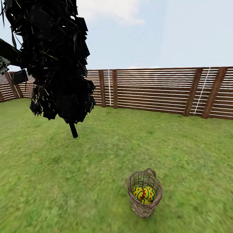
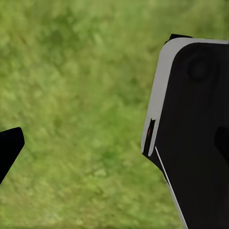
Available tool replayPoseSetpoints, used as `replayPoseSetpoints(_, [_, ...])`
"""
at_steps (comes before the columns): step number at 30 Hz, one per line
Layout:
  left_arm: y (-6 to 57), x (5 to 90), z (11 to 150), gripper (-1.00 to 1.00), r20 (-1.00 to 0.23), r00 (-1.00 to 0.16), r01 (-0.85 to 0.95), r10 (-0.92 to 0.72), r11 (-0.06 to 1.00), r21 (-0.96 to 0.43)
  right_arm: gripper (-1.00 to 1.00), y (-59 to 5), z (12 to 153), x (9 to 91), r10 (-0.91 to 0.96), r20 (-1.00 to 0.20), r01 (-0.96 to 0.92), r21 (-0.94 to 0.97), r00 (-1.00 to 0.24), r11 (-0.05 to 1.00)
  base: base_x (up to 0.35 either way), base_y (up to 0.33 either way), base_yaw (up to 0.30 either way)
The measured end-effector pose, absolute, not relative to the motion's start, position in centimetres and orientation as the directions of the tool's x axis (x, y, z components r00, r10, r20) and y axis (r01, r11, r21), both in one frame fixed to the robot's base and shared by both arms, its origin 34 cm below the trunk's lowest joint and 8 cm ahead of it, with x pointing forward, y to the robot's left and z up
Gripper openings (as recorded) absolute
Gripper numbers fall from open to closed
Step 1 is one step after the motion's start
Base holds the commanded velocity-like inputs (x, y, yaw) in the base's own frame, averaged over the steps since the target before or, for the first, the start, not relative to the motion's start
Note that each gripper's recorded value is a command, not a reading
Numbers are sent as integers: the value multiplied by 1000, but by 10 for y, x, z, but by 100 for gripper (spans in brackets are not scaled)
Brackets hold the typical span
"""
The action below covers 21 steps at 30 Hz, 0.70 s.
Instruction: Take the three Easter eggs out of the wicker basket on the lawn in the garden, then place them on the lawn next to a single tree (choose any tree) so that all three eggs are next to the same tree and none are left in the basket.
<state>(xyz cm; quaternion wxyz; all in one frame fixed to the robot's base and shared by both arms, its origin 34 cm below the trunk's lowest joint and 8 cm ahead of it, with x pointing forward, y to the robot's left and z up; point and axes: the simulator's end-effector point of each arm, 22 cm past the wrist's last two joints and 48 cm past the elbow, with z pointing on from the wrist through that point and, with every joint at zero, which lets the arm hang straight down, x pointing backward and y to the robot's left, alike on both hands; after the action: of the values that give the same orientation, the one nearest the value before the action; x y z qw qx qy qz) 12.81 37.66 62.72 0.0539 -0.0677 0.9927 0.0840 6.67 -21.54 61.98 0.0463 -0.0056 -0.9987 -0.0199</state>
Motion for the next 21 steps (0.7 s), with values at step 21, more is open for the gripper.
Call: replayPoseSetpoints(21, [390,157,632,100,-214,-971,-142,-105,975,169,100,-215,620,66,10,94,13,39,-996,999,0,0,0])
